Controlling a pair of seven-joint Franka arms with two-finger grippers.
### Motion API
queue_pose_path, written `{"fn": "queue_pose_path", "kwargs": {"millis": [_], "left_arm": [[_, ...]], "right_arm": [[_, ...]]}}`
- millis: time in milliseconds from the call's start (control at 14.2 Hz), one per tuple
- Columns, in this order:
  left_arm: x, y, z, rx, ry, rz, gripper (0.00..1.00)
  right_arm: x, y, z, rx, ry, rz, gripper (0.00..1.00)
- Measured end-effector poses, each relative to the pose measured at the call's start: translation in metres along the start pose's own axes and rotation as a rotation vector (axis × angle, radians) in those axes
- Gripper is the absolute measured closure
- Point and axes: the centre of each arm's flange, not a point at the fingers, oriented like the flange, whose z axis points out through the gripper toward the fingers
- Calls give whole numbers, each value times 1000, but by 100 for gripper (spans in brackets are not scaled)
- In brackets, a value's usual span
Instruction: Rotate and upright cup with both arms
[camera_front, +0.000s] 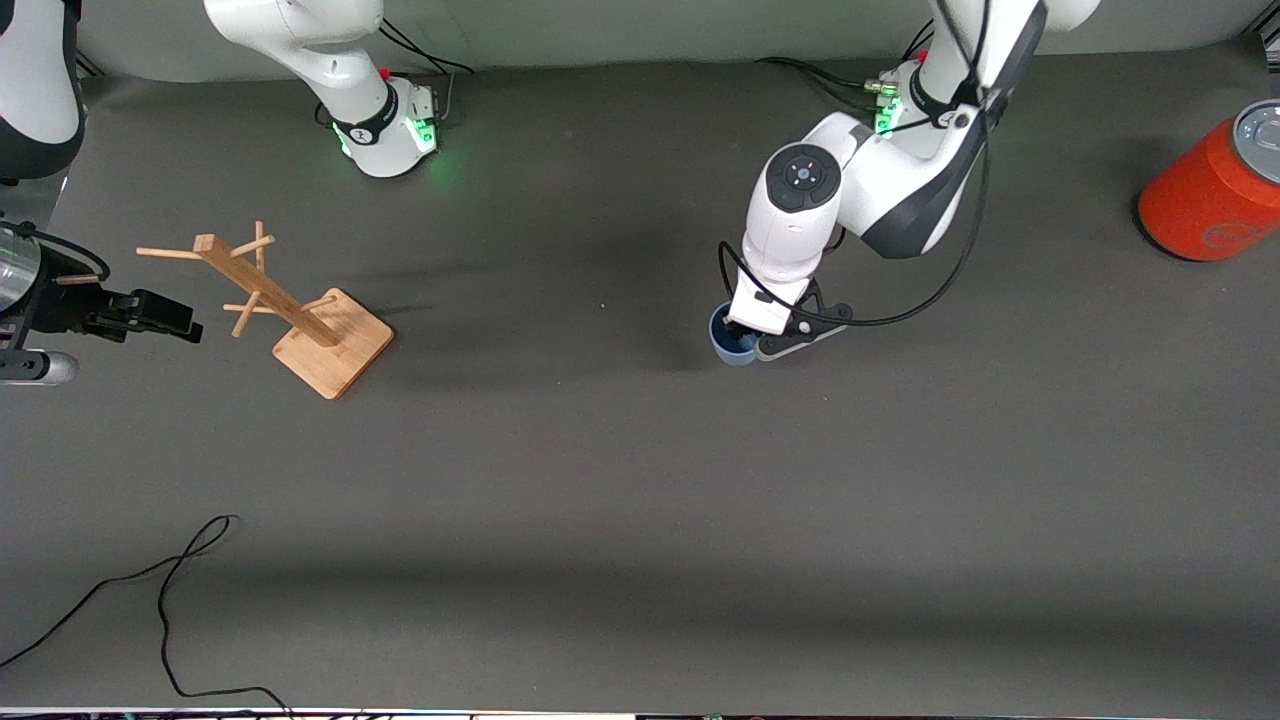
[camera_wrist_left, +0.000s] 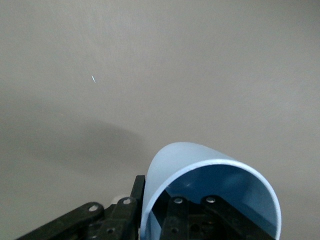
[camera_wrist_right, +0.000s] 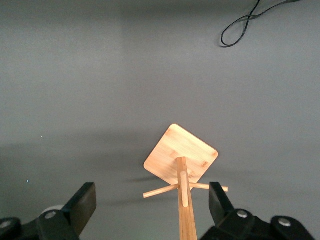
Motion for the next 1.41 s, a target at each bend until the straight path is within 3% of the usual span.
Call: {"fn": "queue_pose_path", "kwargs": {"millis": [282,563,704,986,1268,1408], "left_arm": [[-17,1,70,-27,-30,21,92],[-19,7,81,-37,-37,32,92],[-21,9,85,-34,-42,48,78],[-8,18,63,24,-61,50,37],[22,33,-45,60,-110,29,0],[42,17,-112,59,-151,52,0]], "right_arm": [[0,2,-9,-22,24,-1,0],[1,7,-13,-41,40,7,0],[2,12,-15,-44,54,17,0],[0,30,-24,-46,71,49,0],[0,36,-25,-46,72,59,0],[-1,43,-25,-46,73,70,0]]}}
